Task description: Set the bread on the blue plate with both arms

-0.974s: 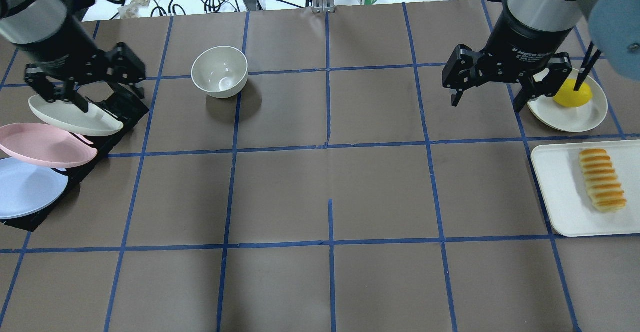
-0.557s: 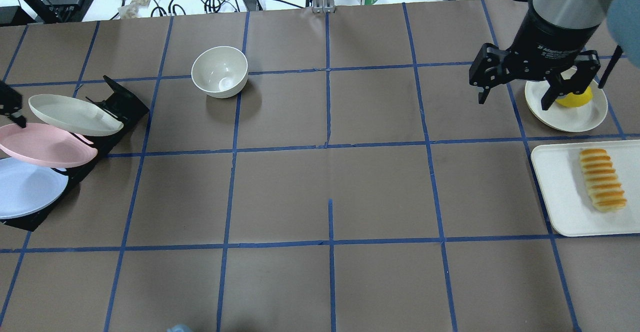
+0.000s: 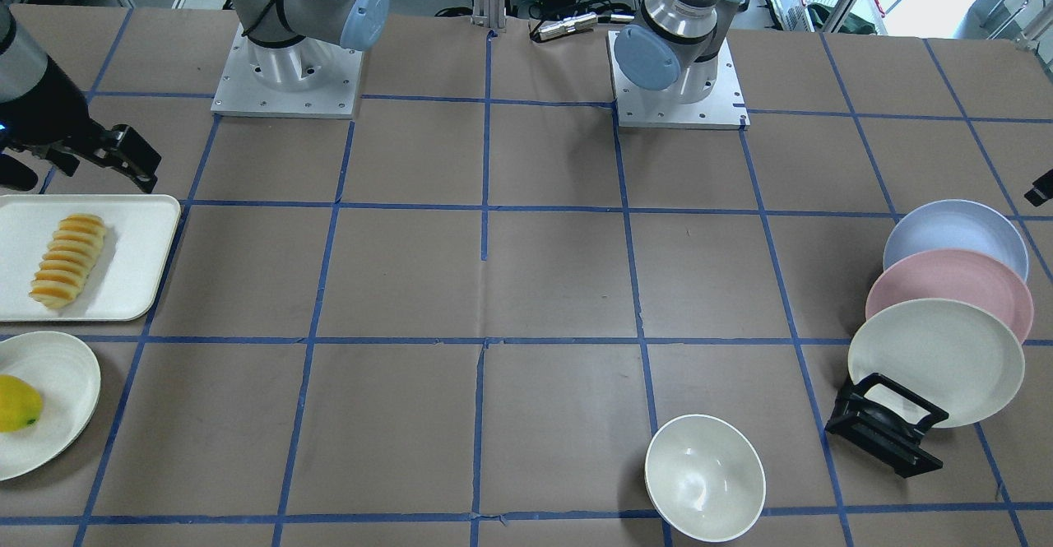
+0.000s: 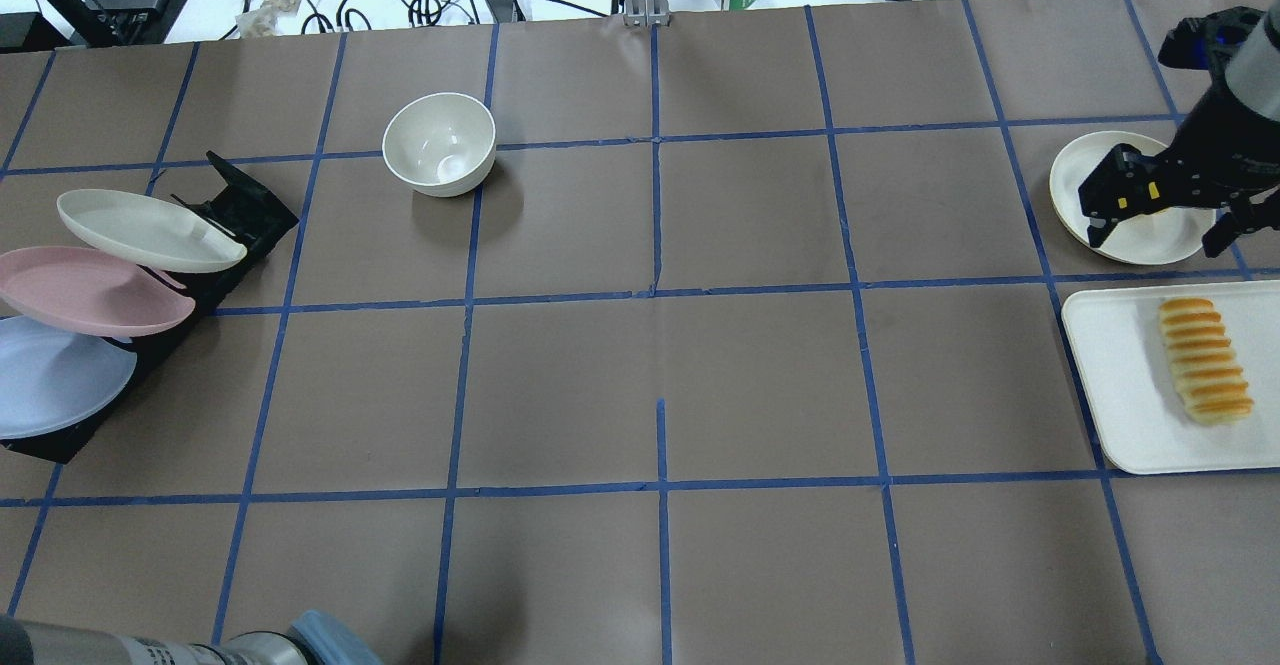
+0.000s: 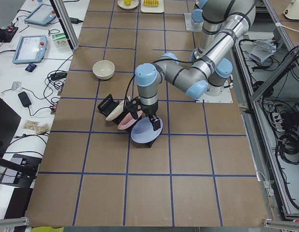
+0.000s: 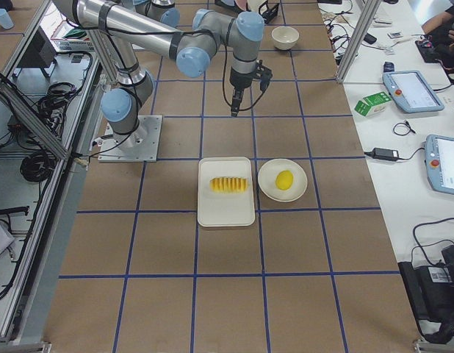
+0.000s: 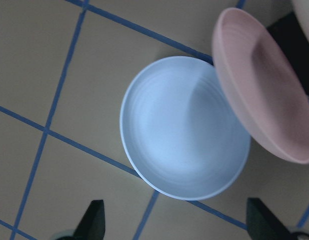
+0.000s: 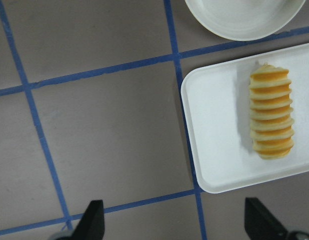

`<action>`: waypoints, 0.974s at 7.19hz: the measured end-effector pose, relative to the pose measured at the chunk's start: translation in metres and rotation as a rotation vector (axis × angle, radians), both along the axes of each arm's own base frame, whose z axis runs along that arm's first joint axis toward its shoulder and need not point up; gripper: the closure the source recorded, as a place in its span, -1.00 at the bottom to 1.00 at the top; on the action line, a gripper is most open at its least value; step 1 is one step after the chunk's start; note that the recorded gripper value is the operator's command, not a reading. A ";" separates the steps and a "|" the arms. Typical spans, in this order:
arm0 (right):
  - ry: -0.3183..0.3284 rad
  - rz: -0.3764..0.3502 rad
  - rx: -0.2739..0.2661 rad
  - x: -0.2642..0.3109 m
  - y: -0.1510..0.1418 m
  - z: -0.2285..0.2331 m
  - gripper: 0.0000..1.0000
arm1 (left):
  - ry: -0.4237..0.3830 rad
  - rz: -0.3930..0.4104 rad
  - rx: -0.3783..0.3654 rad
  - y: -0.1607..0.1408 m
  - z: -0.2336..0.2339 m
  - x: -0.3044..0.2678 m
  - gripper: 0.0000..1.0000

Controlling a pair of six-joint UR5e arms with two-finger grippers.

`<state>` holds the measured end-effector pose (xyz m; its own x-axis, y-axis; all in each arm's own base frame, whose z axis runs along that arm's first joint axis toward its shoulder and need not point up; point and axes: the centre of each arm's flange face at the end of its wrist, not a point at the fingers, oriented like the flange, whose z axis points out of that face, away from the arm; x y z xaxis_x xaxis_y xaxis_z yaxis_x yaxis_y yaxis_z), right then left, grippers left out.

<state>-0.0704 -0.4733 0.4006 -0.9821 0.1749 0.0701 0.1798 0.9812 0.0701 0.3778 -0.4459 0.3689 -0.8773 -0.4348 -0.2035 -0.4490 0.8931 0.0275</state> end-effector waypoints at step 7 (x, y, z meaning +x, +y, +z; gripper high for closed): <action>0.015 0.167 0.020 -0.153 -0.014 -0.126 -1.00 | 0.056 0.114 0.057 0.027 -0.087 0.029 -0.86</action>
